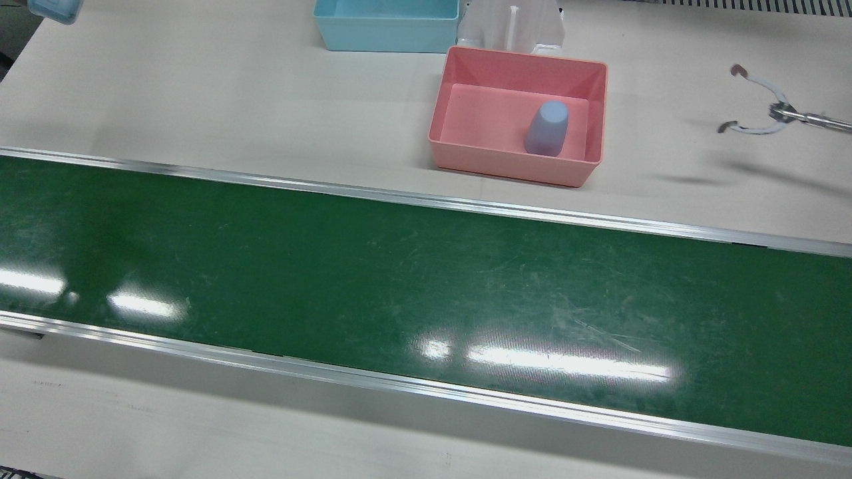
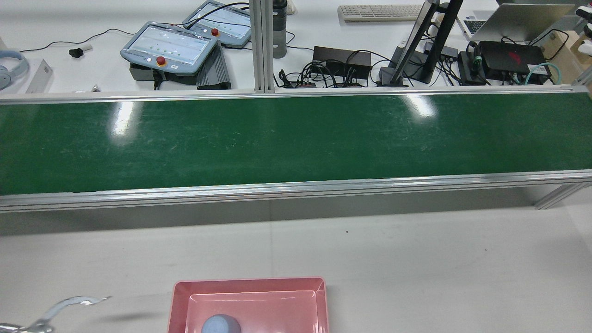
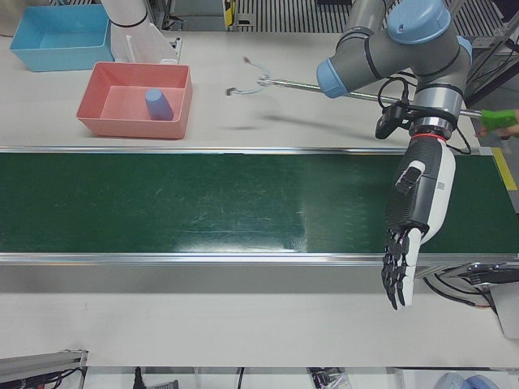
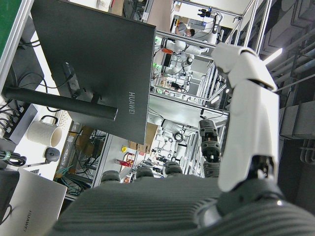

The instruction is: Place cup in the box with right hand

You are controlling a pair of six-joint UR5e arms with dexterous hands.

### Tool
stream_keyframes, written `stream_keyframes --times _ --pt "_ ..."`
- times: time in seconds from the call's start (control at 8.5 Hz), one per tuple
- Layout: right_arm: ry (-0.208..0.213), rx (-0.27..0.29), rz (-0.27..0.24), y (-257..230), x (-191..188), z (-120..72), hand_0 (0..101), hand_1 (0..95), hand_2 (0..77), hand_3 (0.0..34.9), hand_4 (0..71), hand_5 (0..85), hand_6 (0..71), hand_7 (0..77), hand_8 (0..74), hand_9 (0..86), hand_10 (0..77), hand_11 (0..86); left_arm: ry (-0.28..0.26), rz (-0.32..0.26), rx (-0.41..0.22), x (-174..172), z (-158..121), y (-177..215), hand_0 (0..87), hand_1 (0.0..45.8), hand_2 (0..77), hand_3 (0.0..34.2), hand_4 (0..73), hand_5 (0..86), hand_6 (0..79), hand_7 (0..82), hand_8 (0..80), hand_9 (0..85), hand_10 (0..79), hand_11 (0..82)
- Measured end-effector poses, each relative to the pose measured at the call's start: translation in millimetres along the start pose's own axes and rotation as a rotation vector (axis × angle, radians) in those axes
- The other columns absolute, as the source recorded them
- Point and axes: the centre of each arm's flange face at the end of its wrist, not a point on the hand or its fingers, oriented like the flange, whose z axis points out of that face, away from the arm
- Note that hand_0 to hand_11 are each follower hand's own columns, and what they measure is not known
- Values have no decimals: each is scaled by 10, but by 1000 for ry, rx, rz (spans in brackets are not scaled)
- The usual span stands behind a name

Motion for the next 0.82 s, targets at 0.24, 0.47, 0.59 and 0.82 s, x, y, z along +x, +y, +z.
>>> stream_keyframes --times 0.24,0.47,0.59,0.82 --pt "1 -2 0 9 5 1 558 311 245 104 0 82 33 33 5 11 5 11 -1 0 0 -2 2 -5 0 5 5 0 0 0 0 0 0 0 0 0" --pt "2 -3 0 16 12 5 559 311 245 103 0 82 33 33 5 11 5 11 -1 0 1 -4 3 -10 0 5 5 0 0 0 0 0 0 0 0 0" --pt "2 -2 0 11 11 5 559 311 245 104 0 82 33 33 5 11 5 11 -1 0 1 -5 2 -6 0 5 5 0 0 0 0 0 0 0 0 0" --pt "7 3 0 -13 36 15 561 311 245 104 0 76 33 33 5 11 5 11 -1 0 1 -5 1 0 0 5 5 0 0 0 0 0 0 0 0 0"
